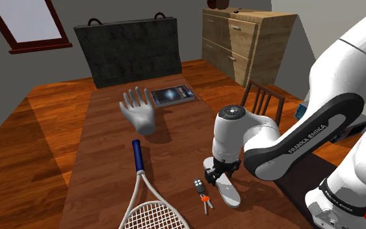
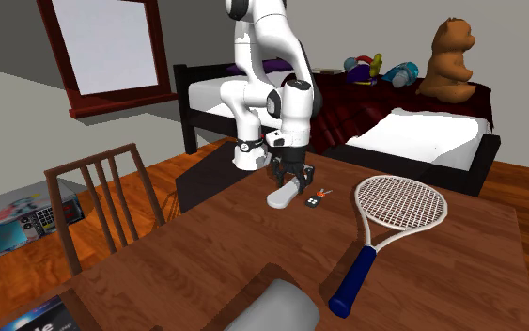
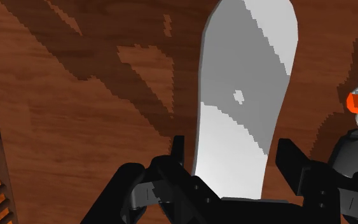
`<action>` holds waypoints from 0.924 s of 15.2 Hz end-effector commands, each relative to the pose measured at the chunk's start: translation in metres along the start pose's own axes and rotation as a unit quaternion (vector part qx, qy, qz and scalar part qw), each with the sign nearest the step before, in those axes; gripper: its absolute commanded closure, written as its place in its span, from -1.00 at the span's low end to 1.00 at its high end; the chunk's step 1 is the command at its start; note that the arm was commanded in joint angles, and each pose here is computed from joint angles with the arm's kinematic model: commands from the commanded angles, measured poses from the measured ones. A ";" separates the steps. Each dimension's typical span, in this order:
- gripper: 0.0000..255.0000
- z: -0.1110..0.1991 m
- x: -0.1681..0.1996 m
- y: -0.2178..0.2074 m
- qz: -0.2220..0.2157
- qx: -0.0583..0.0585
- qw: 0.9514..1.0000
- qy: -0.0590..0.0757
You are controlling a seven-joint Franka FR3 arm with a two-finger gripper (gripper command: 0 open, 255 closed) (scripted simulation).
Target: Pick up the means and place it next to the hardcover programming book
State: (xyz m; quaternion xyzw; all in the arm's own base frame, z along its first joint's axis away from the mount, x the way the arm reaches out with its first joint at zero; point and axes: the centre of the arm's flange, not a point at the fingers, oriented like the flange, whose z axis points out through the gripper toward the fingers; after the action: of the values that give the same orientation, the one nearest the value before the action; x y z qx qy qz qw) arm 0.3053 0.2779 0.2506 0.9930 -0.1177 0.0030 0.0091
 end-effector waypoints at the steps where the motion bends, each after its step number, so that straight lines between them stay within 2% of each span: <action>1: 1.00 -0.005 0.000 0.000 0.000 0.000 1.000 0.000; 14: 1.00 -0.074 0.001 0.001 0.000 0.000 1.000 0.000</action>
State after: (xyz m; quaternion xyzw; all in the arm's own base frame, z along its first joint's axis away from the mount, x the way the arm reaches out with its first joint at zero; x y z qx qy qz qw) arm 0.3057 0.2774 0.3197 0.9930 -0.1177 0.0033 0.0091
